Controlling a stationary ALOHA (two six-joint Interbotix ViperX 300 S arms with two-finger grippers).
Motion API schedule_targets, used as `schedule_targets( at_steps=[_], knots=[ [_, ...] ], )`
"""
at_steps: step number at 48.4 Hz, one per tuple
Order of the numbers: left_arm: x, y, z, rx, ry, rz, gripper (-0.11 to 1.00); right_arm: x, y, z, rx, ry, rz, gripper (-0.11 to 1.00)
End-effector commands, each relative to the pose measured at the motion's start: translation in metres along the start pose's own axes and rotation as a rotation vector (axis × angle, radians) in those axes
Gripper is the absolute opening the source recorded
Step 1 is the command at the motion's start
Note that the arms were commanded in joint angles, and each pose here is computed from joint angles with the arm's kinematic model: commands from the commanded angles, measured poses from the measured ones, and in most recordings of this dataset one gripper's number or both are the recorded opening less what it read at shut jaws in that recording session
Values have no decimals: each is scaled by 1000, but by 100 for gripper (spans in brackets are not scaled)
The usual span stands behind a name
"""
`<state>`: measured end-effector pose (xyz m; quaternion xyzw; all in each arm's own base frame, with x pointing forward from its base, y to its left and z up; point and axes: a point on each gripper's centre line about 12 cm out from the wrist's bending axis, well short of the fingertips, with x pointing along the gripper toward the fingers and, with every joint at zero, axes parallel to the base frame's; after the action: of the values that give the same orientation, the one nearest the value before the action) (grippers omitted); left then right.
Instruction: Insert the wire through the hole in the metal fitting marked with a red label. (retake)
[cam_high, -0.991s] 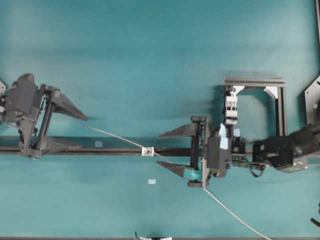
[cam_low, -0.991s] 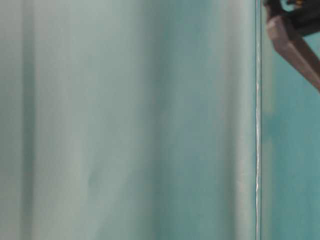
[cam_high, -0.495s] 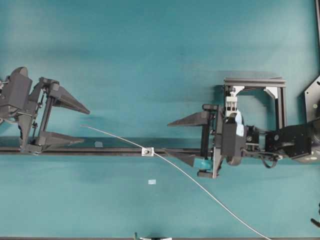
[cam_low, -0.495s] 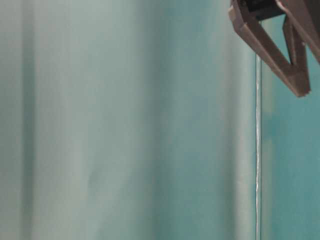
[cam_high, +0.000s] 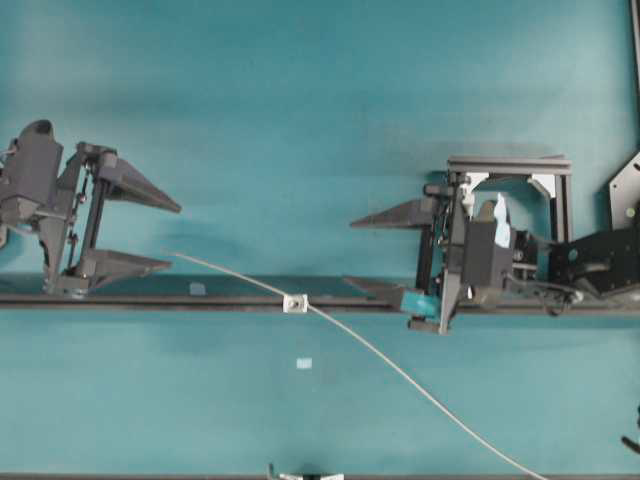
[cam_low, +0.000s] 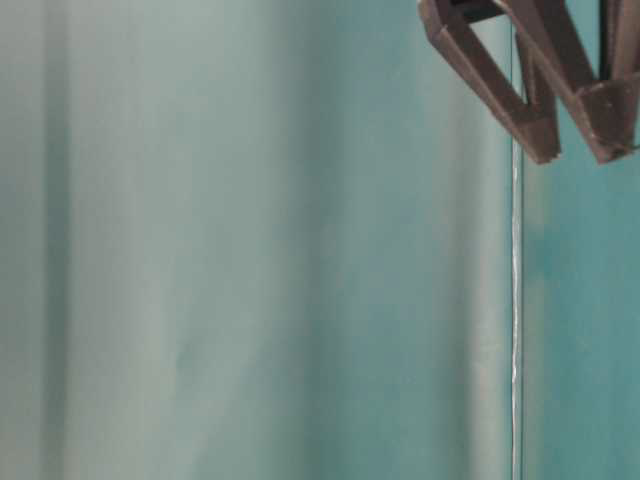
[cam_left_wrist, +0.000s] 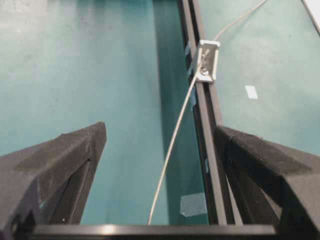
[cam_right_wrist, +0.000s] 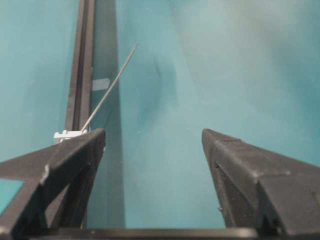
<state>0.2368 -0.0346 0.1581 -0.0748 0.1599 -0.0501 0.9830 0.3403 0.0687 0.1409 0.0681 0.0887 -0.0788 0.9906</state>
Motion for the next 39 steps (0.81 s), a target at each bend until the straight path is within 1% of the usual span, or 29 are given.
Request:
schedule_targets(
  at_steps=[1,10,15,39],
  knots=[
    [2,1,9,3,-30,3,71,0,0,10,17,-24,1,87],
    [3,1,10,38,-33,5,71,1,0,11,22,-18,1,87],
    [3,1,12,50,-38,5,71,1,-1,11,26,-18,0,87],
    [4,1,13,50,-41,6,70,3,1,14,46,-27,0,87]
  ],
)
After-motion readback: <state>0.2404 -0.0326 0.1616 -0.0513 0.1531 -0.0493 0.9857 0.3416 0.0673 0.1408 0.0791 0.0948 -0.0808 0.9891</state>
